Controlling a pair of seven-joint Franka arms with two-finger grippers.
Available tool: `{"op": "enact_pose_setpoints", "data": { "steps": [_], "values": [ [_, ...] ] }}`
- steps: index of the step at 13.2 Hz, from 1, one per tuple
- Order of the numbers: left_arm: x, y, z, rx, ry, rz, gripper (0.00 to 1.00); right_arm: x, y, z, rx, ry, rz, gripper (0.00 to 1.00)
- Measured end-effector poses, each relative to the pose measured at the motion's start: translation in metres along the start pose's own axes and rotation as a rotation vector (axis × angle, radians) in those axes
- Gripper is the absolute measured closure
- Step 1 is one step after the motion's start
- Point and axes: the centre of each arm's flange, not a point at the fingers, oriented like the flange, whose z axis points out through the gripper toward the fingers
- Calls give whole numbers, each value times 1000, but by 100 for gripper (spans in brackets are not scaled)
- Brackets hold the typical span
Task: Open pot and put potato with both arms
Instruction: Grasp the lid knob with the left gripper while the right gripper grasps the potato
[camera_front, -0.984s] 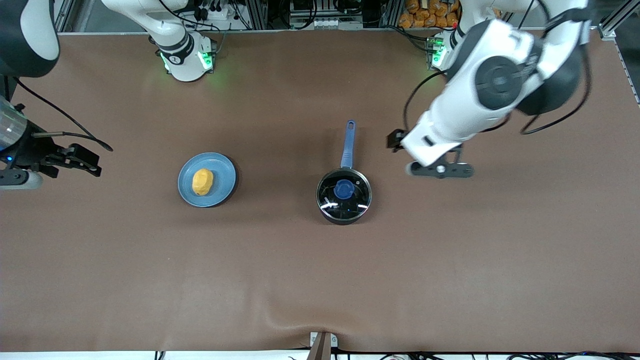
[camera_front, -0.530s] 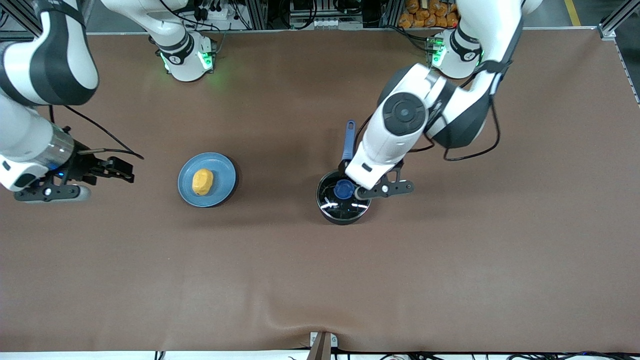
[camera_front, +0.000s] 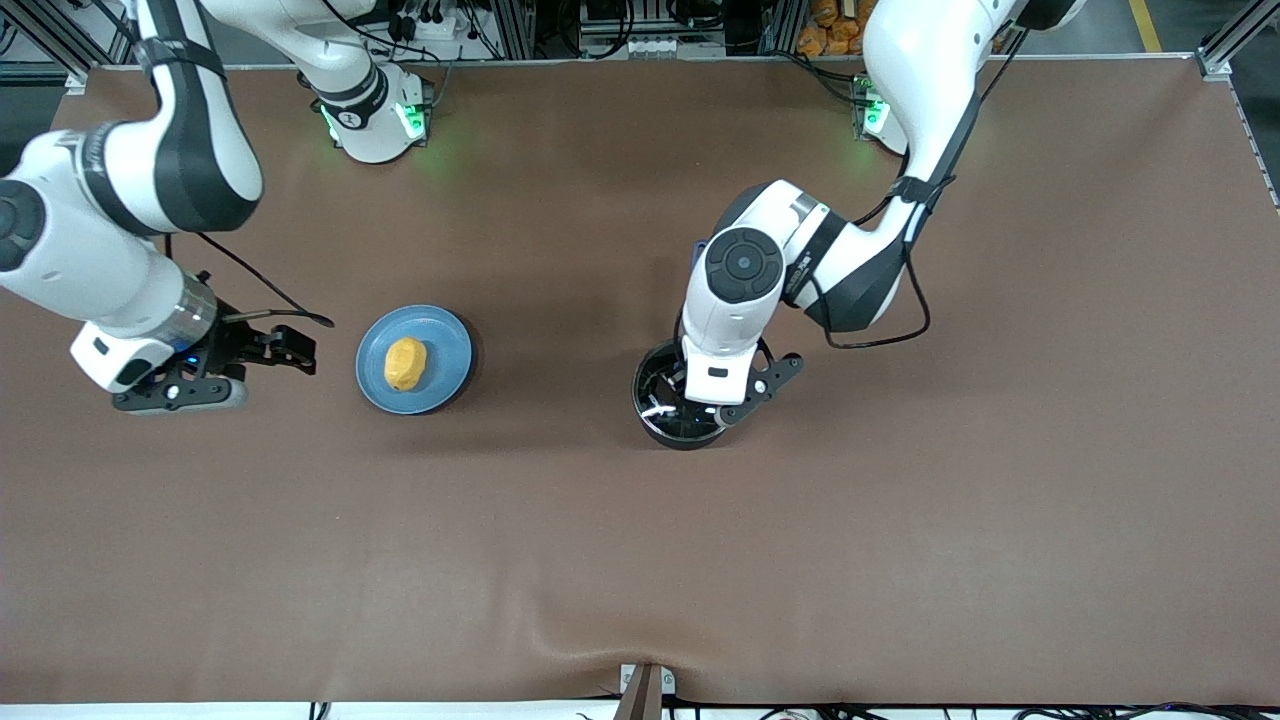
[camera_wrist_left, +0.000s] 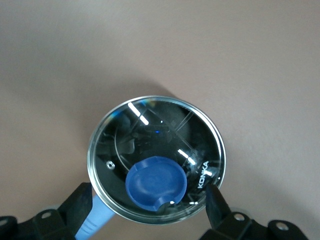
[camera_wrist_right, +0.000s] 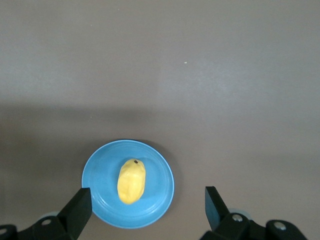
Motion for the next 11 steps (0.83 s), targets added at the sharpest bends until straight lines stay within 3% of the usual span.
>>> {"op": "enact_pose_setpoints", "data": {
  "steps": [4,11],
  "values": [
    [-15,5,36,19,-5,-159,0,-28,-16,73,1,34,-23,0],
    [-14,6,45,19,-1,-203,6,-54,-64,134,1,-17,-4,0]
  ]
}}
